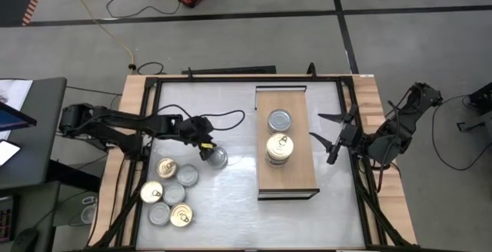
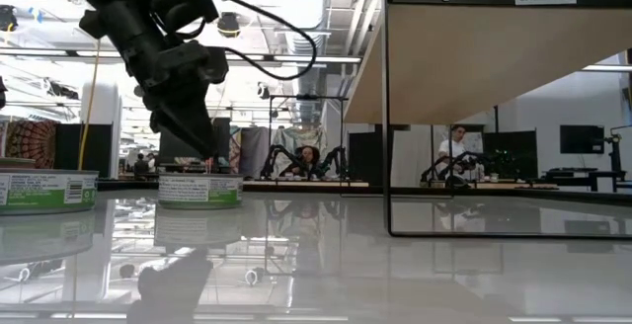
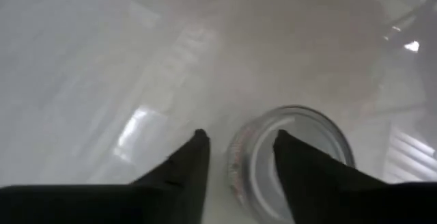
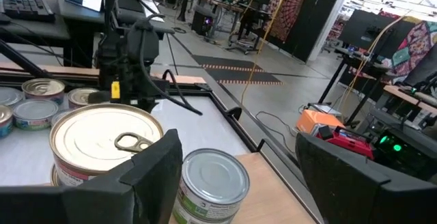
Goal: Stack canned seafood by type on shelf
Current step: Stack the green tuna can on top of the green tuna can
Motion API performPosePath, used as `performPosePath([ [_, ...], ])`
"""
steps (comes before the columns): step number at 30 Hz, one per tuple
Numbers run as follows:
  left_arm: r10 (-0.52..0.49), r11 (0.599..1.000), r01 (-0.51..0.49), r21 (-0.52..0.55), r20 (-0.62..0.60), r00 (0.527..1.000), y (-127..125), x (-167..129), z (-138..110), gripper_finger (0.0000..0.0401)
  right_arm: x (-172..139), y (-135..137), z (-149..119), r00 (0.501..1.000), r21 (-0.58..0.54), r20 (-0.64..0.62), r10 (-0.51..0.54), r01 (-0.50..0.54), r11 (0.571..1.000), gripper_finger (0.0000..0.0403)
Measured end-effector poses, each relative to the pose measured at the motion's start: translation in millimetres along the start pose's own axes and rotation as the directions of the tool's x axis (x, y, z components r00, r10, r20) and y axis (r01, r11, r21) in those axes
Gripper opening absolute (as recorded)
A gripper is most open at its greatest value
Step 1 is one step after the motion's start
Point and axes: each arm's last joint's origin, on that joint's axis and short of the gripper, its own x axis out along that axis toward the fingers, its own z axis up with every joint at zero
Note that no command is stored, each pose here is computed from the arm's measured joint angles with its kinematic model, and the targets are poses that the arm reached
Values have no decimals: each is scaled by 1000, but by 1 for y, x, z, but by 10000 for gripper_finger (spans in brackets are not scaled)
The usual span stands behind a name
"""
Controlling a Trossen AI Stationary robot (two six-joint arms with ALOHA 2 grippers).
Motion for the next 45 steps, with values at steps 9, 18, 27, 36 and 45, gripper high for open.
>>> performPosePath([
  [9,52,988,-57,146,42,998,-14,5,-6,208,0,0,0,1000,-1,-1,3,-3,1000,311],
  [18,77,969,-77,236,9,997,-23,31,-16,184,0,0,0,1000,0,0,4,-4,1000,311],
  [27,74,982,-70,174,-17,997,-10,37,-10,93,0,0,0,1000,4,1,4,-4,1000,311],
  [36,115,990,-110,87,-62,991,21,38,0,1,0,1,1,1000,8,2,6,-6,1000,311],
  [45,213,977,-213,16,-123,969,55,36,2,0,0,1,1,1000,5,2,7,-7,1000,311],
])
